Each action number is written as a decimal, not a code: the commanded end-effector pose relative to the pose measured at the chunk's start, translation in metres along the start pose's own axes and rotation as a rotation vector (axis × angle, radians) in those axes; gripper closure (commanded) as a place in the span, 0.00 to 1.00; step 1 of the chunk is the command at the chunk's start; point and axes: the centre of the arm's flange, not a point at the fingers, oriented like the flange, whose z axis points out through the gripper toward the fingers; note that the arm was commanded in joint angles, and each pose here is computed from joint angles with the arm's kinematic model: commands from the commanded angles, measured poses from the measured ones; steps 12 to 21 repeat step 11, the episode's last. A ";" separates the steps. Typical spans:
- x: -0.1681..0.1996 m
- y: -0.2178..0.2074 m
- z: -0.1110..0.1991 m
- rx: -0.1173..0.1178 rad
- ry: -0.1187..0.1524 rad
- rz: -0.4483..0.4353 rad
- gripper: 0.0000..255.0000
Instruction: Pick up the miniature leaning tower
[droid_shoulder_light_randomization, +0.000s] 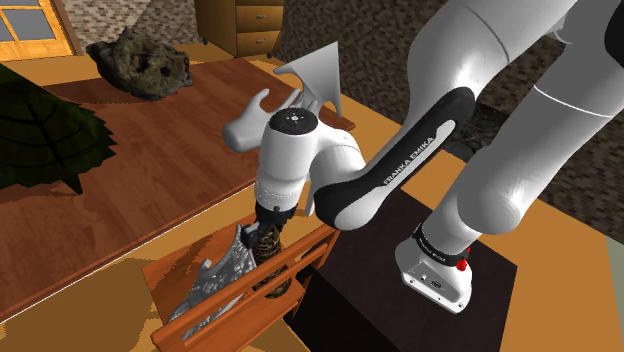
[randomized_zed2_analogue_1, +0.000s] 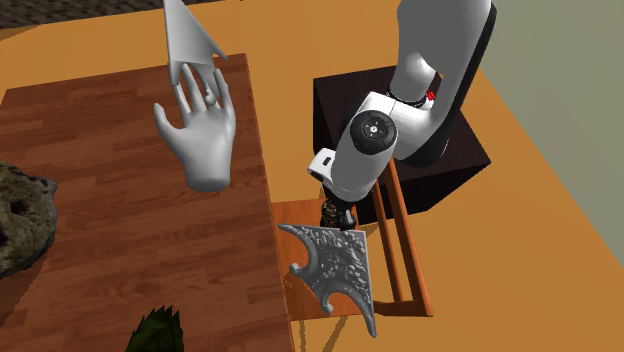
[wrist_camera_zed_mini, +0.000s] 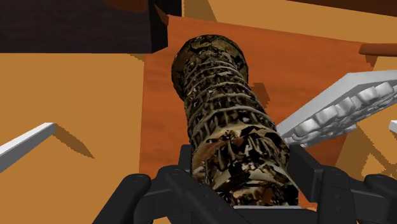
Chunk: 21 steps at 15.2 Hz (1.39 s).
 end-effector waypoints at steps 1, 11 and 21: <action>0.003 -0.001 -0.011 0.002 0.000 0.001 1.00; 0.006 -0.002 -0.054 0.002 0.000 0.001 1.00; 0.006 -0.002 -0.054 0.002 0.000 0.001 1.00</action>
